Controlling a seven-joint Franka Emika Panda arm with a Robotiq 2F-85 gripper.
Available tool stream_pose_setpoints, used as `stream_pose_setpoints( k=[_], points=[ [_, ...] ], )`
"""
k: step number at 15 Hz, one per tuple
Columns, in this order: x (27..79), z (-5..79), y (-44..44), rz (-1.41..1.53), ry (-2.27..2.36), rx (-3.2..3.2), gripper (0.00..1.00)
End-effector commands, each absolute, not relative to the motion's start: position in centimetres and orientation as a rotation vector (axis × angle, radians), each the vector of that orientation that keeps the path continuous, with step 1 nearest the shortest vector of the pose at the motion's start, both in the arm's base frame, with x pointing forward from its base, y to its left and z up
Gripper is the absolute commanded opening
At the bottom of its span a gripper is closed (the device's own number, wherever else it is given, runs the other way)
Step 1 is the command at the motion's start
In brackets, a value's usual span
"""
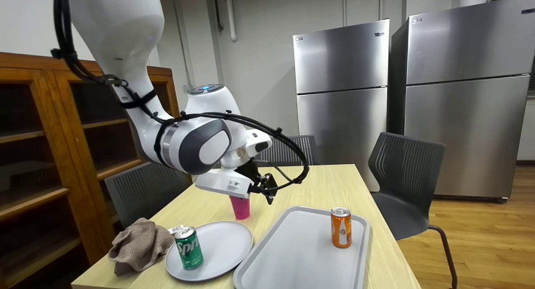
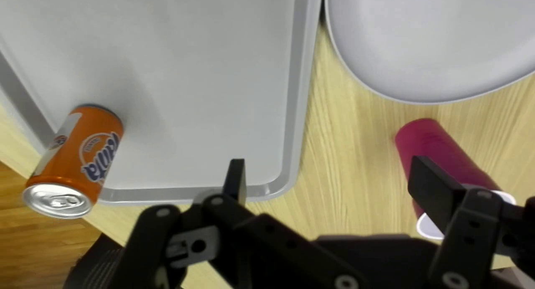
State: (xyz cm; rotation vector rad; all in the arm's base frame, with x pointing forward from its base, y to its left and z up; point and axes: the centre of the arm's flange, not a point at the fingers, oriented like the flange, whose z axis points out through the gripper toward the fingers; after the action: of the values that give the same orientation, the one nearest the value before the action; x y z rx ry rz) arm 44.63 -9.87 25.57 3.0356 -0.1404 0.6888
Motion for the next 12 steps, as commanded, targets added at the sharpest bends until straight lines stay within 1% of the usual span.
stream_pose_setpoints(
  k=[1, 9, 12],
  points=[
    [44.7, 25.7, -10.6, 0.691, -0.16, 3.03, 1.0],
    [44.8, 25.8, -11.2, 0.689, -0.176, 3.029, 1.0],
    [46.6, 26.7, -13.0, 0.674, -0.237, 3.023, 1.0]
  ],
)
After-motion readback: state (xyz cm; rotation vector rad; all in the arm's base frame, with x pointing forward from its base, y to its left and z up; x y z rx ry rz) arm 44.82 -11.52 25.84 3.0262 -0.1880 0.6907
